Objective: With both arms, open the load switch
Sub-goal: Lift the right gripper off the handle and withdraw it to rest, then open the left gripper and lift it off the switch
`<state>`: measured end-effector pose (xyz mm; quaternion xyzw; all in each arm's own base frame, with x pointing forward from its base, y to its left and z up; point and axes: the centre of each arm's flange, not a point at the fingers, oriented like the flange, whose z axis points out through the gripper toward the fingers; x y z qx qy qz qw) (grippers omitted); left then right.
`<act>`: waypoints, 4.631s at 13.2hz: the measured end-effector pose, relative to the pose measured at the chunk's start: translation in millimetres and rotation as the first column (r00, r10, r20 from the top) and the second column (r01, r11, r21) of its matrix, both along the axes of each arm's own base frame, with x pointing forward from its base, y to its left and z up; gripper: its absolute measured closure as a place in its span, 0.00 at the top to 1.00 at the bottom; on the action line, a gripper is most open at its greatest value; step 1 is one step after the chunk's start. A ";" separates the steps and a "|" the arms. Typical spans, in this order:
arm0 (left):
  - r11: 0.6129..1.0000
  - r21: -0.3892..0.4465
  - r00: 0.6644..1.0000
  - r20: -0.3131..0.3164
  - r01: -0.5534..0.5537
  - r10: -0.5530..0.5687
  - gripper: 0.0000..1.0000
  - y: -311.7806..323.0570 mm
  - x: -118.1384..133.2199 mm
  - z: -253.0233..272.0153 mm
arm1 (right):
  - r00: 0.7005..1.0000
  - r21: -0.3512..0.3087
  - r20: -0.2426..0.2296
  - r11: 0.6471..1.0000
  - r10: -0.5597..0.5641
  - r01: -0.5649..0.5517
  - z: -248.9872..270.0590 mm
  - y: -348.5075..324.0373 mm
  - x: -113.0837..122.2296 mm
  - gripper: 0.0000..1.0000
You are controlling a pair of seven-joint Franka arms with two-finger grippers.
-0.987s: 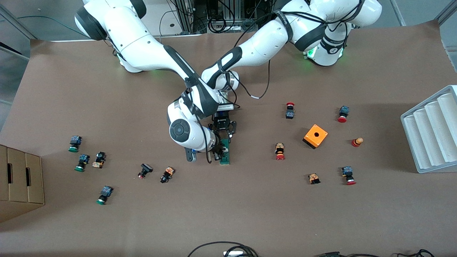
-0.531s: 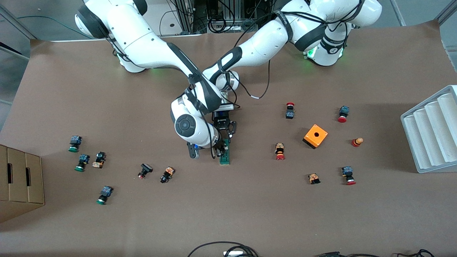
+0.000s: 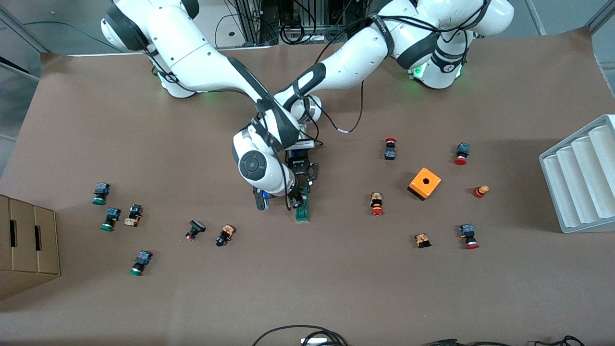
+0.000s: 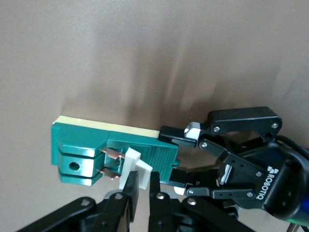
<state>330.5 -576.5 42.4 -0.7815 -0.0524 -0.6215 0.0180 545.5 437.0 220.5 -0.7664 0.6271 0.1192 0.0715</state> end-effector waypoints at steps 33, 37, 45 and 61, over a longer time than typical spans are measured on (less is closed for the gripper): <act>0.999 0.040 0.999 -0.039 -0.015 0.016 1.00 -25.7 4.8 43.7 | 0.099 -0.315 0.210 0.163 0.973 -0.935 350.3 -506.1 3.3 1.00; 0.996 0.075 0.995 -0.089 -0.044 0.051 1.00 -33.3 2.7 73.6 | 0.076 -0.326 0.153 0.123 0.985 -0.937 350.3 -502.3 10.6 1.00; 0.989 0.138 0.972 -0.222 -0.050 0.080 1.00 -52.4 3.8 188.8 | 0.052 -0.321 0.091 0.079 0.994 -0.944 346.1 -498.9 16.7 1.00; 0.992 0.121 0.895 -0.446 0.045 0.014 1.00 -26.2 36.6 389.9 | 0.043 -0.335 0.090 0.071 0.995 -0.939 350.6 -494.5 19.6 1.00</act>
